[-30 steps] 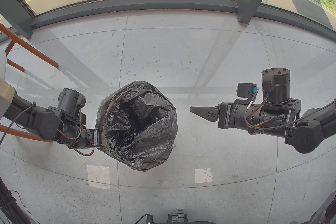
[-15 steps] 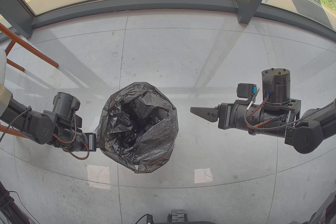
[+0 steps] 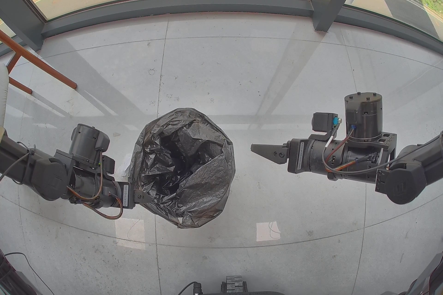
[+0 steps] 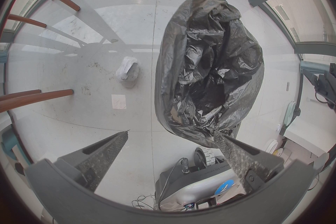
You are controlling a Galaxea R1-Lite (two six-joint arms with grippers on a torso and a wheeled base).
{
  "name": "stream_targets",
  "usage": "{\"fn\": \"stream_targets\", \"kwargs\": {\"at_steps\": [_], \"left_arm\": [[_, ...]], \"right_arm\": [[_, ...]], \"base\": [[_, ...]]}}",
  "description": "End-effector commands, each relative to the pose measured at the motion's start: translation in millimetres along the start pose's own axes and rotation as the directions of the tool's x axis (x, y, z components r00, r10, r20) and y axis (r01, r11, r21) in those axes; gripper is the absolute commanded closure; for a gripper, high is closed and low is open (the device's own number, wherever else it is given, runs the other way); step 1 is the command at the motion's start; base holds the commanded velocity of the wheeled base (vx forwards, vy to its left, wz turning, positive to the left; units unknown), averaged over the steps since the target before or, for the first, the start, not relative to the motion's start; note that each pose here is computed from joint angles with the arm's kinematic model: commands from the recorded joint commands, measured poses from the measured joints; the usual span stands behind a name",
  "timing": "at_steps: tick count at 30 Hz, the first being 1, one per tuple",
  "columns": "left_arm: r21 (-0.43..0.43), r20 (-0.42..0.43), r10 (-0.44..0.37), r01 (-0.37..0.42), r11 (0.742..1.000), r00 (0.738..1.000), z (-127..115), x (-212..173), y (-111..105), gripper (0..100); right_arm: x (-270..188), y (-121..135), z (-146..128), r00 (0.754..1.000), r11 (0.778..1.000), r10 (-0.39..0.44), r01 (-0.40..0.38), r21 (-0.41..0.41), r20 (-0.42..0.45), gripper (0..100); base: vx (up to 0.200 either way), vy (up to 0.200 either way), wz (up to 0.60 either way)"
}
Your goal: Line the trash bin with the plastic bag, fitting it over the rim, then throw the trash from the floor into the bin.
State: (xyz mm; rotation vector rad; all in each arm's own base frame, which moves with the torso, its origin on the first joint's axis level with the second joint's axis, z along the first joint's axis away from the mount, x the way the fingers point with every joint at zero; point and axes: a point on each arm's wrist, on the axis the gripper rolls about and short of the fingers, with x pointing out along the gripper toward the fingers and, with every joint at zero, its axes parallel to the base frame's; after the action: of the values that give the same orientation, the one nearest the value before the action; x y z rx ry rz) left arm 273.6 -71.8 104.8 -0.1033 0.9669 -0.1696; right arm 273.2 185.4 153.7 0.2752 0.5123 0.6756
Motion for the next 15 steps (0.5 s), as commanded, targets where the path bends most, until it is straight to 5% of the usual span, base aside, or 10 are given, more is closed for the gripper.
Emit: {"fn": "stream_targets", "kwargs": {"at_steps": [1, 15], "left_arm": [[0.003, -0.044, 0.01, -0.01, 1.0, 0.999, -4.4, 16.3, 0.4, 0], [-0.033, -0.08, 0.048, -0.051, 0.998, 0.996, -21.2, 48.3, 19.0, 0]], "right_arm": [[-0.2, 0.3, 0.4, 1.0, 1.0, 0.0, 0.0, -0.001, 0.002, 0], [1.0, -0.8, -0.4, 1.0, 1.0, -0.003, 0.003, 0.001, -0.001, 0]], "base": [[0.0, 0.0, 0.0], [0.0, 0.0, 0.0]]}}
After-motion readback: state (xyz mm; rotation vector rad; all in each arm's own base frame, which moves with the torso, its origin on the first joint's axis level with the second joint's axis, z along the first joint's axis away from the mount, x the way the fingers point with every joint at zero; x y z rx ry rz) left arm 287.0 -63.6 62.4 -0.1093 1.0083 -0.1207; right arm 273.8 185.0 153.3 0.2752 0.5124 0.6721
